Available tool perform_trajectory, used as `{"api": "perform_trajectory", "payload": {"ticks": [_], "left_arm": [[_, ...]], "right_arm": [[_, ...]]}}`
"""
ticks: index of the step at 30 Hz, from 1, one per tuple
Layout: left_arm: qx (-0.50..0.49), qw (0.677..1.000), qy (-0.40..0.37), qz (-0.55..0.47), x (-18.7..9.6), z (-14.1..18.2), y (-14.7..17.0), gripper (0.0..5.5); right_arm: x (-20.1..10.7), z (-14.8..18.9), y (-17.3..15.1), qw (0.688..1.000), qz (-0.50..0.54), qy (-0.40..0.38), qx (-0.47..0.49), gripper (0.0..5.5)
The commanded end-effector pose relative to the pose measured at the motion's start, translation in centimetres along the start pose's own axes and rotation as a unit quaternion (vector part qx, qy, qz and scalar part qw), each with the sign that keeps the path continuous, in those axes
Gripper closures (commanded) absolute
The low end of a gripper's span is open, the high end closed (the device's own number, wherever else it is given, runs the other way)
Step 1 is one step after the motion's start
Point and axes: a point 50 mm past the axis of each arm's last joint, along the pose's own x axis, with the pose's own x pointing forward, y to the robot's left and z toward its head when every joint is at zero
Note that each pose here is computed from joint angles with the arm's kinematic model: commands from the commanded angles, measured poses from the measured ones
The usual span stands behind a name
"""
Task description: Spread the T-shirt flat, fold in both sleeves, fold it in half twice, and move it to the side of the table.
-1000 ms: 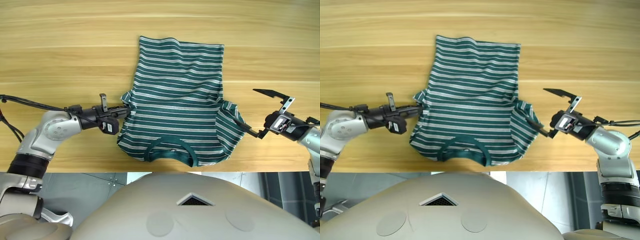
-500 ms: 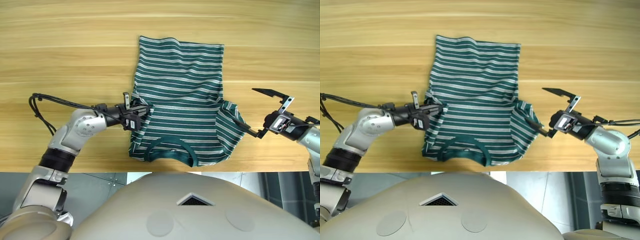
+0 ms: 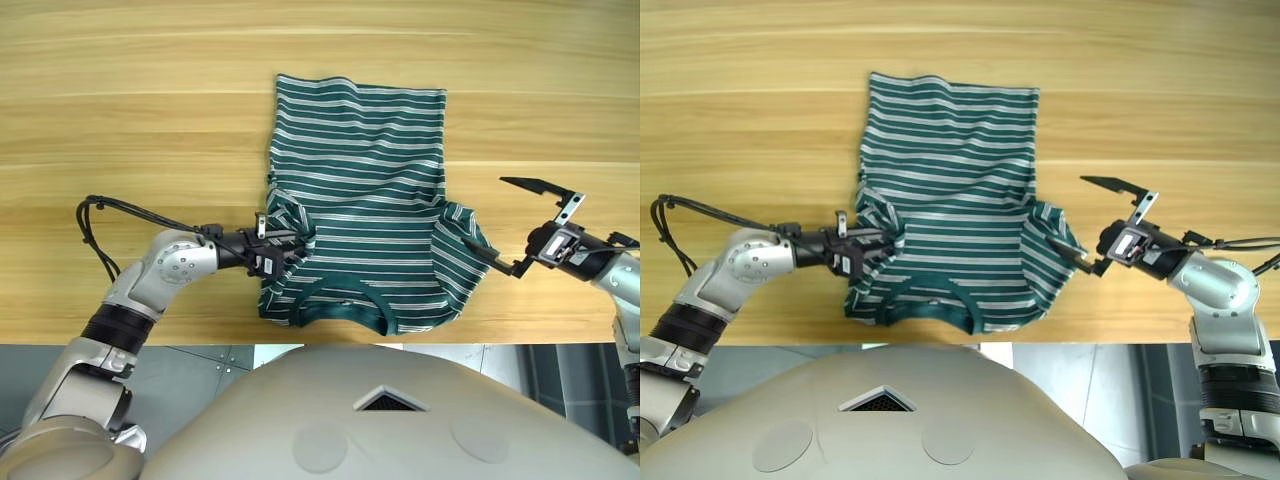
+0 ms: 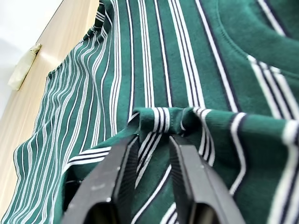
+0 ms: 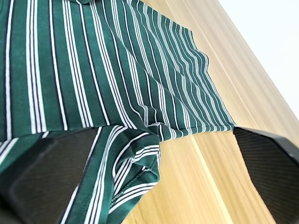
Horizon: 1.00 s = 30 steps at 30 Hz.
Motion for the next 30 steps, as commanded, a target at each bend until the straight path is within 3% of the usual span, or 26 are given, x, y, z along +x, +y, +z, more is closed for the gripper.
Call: {"api": "perform_trajectory", "payload": {"ticks": [1, 7, 12, 17, 26, 28, 30], "left_arm": [[-0.022, 1.0, -0.013, 0.002, -0.3, 0.2, 0.1, 3.84], [-0.041, 0.999, -0.024, 0.026, -0.1, 0.0, 0.5, 2.77], [-0.053, 0.997, -0.026, 0.041, 0.4, 0.0, 0.1, 2.05], [-0.057, 0.997, -0.021, 0.053, 0.8, -0.3, 0.0, 1.28], [-0.061, 0.995, -0.014, 0.074, 1.2, -0.4, -0.1, 0.13], [-0.06, 0.995, -0.014, 0.075, 1.3, -0.5, 0.1, 0.13], [-0.058, 0.995, -0.015, 0.075, 1.4, -0.5, 0.2, 0.1]], "right_arm": [[0.2, 0.2, -0.2, 1.0, -0.001, -0.008, 0.004, 0.1], [-0.1, -0.9, 0.0, 0.999, 0.008, 0.033, 0.003, 0.1], [-3.3, -1.4, -1.5, 0.989, -0.012, 0.135, -0.066, 0.1], [-5.3, -1.1, -0.6, 0.973, 0.038, 0.199, -0.109, 0.1], [-4.3, -1.1, 1.0, 0.966, 0.102, 0.21, -0.114, 0.1], [-3.8, -1.5, 1.2, 0.965, 0.107, 0.212, -0.111, 0.1], [-3.4, -1.8, 1.4, 0.964, 0.112, 0.214, -0.109, 0.45]]}}
